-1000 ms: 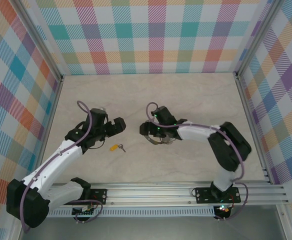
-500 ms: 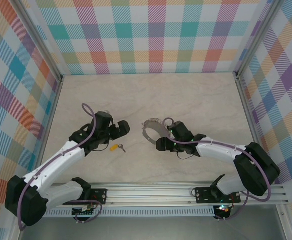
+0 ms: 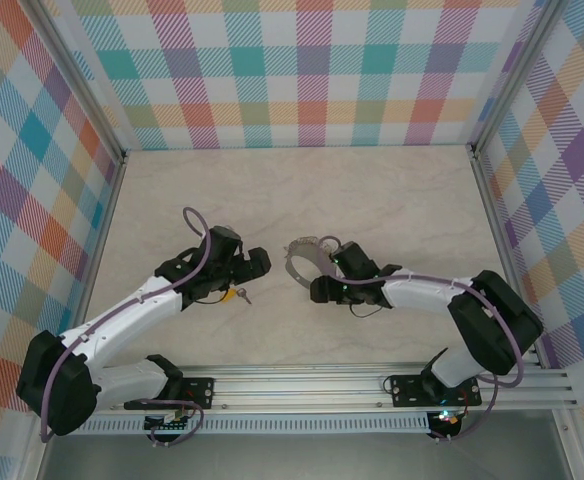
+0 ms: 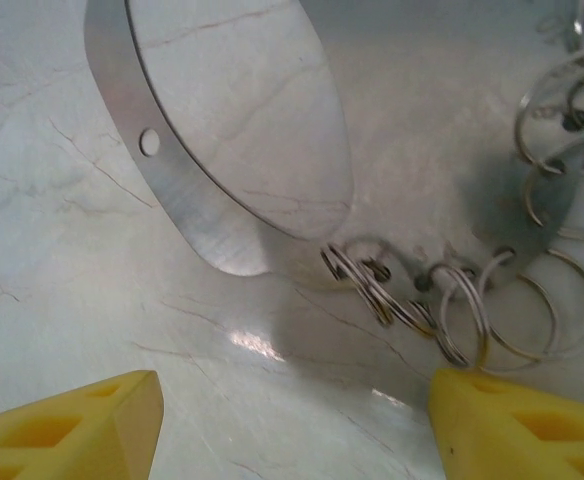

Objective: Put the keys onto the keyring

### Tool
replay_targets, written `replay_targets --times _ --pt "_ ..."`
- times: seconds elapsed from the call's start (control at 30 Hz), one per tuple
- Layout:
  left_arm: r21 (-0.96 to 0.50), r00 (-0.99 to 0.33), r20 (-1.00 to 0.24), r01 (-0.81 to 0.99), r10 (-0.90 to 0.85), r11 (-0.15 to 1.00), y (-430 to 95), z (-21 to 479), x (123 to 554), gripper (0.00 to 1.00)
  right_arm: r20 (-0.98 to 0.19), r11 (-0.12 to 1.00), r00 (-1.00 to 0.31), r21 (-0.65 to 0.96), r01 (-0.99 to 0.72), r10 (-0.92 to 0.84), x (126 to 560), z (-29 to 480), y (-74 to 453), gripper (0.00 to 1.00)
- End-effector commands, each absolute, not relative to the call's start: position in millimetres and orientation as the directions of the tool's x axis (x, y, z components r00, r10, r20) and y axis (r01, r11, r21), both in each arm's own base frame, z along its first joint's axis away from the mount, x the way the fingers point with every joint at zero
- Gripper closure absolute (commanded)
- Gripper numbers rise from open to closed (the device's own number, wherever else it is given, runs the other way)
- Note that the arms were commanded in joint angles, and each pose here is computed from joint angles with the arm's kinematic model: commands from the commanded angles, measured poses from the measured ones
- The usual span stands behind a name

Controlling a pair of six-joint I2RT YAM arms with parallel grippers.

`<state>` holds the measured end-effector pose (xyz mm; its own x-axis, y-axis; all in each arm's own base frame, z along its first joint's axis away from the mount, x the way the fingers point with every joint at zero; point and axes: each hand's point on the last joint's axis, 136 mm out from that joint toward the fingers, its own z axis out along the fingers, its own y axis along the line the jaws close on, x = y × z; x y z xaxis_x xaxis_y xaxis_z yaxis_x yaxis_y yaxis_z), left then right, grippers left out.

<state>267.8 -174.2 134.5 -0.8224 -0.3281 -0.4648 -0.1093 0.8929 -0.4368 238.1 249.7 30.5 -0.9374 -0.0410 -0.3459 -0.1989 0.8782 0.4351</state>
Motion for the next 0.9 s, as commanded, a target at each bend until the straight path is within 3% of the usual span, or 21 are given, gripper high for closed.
replay_targets --times 0.0,0.87 --pt "-0.45 -0.802 -0.497 -0.087 -0.33 0.889 -181 150 276 0.01 -0.384 0.859 -0.922 0.453 -0.238 -0.053 250 40 262 0.3" --pt "-0.432 -0.812 -0.501 -0.065 -0.299 0.9 -185 147 278 0.0 -0.379 0.837 -0.925 0.504 -0.213 -0.007 244 55 254 0.33"
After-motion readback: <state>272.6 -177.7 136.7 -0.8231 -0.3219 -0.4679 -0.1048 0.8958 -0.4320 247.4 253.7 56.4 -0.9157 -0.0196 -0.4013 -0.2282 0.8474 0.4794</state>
